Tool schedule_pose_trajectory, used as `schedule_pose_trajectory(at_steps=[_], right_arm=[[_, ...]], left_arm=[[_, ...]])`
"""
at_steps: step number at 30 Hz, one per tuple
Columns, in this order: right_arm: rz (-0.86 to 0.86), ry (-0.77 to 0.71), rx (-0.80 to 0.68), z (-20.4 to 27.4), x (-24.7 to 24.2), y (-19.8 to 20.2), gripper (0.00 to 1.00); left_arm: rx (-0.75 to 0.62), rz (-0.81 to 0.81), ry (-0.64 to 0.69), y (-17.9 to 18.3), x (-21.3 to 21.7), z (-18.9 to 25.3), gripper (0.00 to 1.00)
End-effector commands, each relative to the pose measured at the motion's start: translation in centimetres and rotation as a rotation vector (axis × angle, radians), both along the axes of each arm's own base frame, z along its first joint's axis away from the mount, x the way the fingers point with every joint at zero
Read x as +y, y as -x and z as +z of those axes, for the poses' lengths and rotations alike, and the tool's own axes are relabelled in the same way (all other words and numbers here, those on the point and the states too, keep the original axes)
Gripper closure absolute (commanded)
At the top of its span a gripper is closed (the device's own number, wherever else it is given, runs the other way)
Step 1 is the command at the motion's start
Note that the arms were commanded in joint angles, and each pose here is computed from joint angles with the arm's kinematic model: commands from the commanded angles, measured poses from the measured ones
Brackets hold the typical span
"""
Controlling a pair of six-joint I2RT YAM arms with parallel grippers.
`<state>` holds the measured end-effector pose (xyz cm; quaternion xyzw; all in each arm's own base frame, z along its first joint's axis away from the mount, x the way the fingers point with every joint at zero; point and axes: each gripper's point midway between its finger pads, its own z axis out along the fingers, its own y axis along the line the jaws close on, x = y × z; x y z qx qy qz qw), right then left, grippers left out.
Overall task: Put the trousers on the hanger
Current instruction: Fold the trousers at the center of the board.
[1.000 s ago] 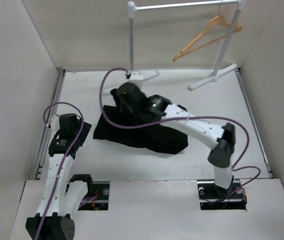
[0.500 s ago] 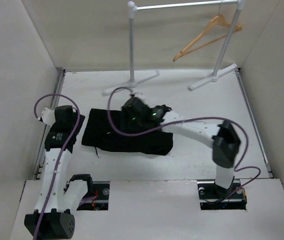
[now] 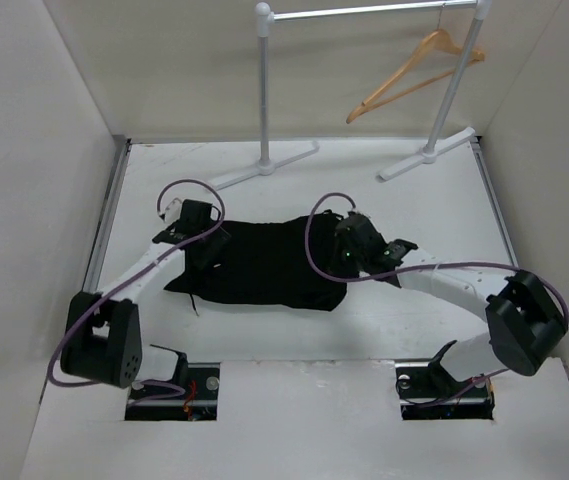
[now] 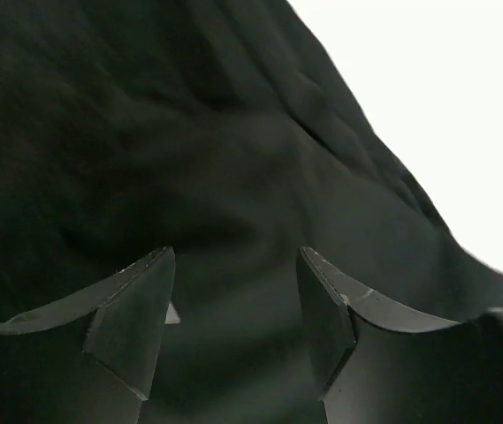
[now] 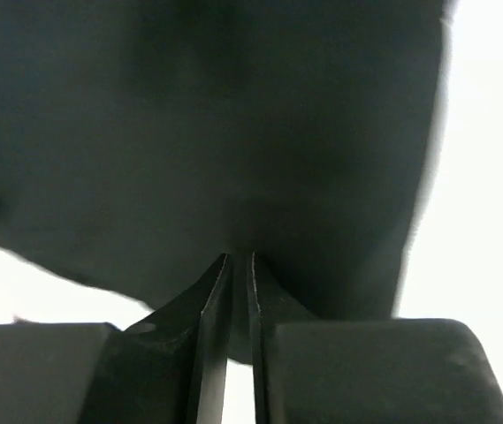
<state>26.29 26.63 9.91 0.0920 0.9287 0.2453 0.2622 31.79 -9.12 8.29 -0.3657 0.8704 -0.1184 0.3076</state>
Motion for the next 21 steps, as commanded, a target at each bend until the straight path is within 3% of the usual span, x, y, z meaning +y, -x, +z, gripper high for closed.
schedule_pose_trajectory(at_steps=[1, 7, 11, 13, 17, 19, 21], right_arm=[[-0.054, -0.097, 0.034, -1.1, 0.0, 0.1, 0.84], [-0.151, -0.034, 0.137, -6.8, -3.3, 3.3, 0.86], [-0.168, -0.032, 0.167, -8.0, -3.9, 4.3, 0.83], [-0.164, -0.052, 0.151, -7.0, -3.9, 4.4, 0.73], [-0.129, -0.104, 0.077, -2.2, -3.8, 3.9, 0.46], [-0.103, -0.123, 0.022, 0.7, -3.7, 3.2, 0.43], [-0.070, -0.147, -0.027, 3.2, -3.2, 2.2, 0.49]], left_arm=[[0.007, 0.045, -0.027, -1.5, 2.4, -2.5, 0.45], [0.054, 0.118, -0.042, -2.2, 5.9, -5.3, 0.46], [0.040, 0.114, -0.024, -2.9, 6.0, -4.4, 0.46], [0.001, 0.104, -0.005, -3.2, 5.6, -2.6, 0.46], [-0.084, 0.063, 0.017, -3.2, 4.3, 2.0, 0.45], [-0.119, 0.019, 0.030, -2.9, 2.8, 4.0, 0.45], [-0.132, -0.030, 0.040, -2.2, 1.0, 5.2, 0.46]])
